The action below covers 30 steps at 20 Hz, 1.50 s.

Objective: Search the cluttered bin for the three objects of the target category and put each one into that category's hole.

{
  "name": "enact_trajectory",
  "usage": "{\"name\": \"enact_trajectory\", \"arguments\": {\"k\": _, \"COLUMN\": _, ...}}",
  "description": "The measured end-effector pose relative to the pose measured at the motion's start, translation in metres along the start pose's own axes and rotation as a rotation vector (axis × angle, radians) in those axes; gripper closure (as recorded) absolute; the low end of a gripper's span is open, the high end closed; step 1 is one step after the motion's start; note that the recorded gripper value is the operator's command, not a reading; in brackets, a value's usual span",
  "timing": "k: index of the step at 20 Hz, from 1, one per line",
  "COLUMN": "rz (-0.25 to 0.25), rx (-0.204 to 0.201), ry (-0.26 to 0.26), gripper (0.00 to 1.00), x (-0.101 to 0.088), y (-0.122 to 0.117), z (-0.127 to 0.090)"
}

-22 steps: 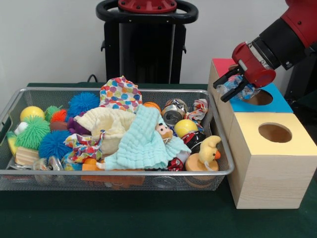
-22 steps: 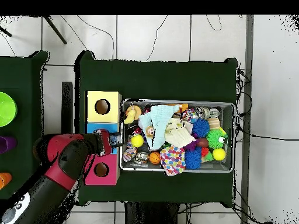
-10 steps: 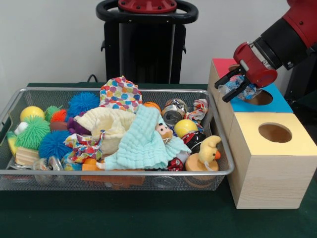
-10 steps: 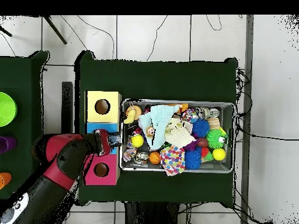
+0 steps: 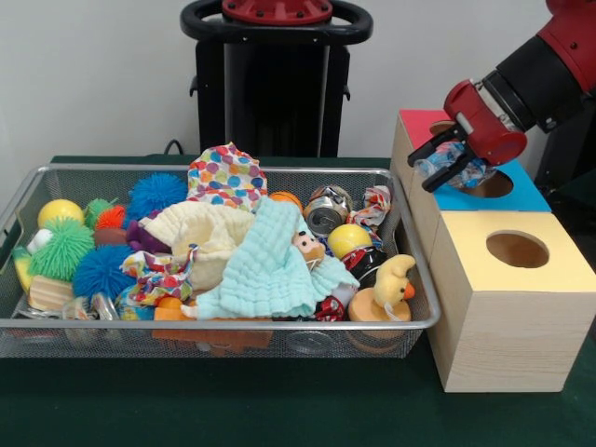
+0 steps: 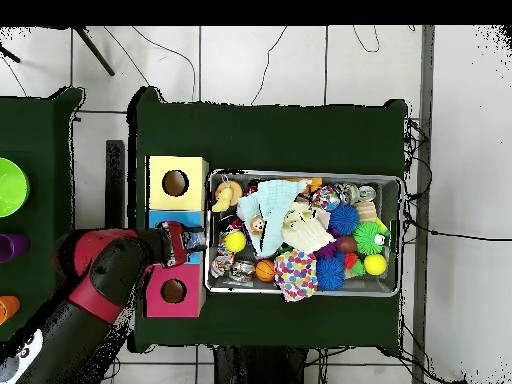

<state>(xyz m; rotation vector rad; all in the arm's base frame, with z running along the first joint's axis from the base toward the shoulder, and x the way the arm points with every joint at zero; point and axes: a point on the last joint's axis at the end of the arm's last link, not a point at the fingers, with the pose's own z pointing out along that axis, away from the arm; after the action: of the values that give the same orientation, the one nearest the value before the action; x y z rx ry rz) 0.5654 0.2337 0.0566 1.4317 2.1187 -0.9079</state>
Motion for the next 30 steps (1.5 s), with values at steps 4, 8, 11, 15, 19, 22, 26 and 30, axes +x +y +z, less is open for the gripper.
{"name": "enact_trajectory", "arguments": {"k": 4, "rz": 0.018, "rx": 0.005, "ry": -0.006, "gripper": 1.0, "x": 0.0018, "y": 0.0003, "z": -0.0008}}
{"name": "enact_trajectory", "arguments": {"k": 8, "rz": 0.039, "rx": 0.007, "ry": -0.006, "gripper": 1.0, "x": 0.0027, "y": 0.0, "z": -0.0015}}
{"name": "enact_trajectory", "arguments": {"k": 11, "rz": 0.056, "rx": 0.007, "ry": -0.006, "gripper": 1.0, "x": 0.003, "y": 0.0, "z": -0.0016}}
{"name": "enact_trajectory", "arguments": {"k": 15, "rz": 0.059, "rx": 0.007, "ry": -0.005, "gripper": 1.0, "x": 0.0032, "y": -0.0001, "z": -0.0019}}
{"name": "enact_trajectory", "arguments": {"k": 19, "rz": 0.059, "rx": 0.008, "ry": -0.005, "gripper": 1.0, "x": 0.0034, "y": -0.0002, "z": -0.0018}}
{"name": "enact_trajectory", "arguments": {"k": 22, "rz": 0.059, "rx": 0.009, "ry": -0.005, "gripper": 1.0, "x": 0.0037, "y": -0.0002, "z": -0.0021}}
{"name": "enact_trajectory", "arguments": {"k": 26, "rz": 0.059, "rx": 0.009, "ry": -0.005, "gripper": 1.0, "x": 0.0037, "y": -0.0003, "z": -0.0022}}
{"name": "enact_trajectory", "arguments": {"k": 30, "rz": 0.059, "rx": 0.011, "ry": -0.004, "gripper": 1.0, "x": 0.004, "y": -0.0002, "z": -0.0025}}
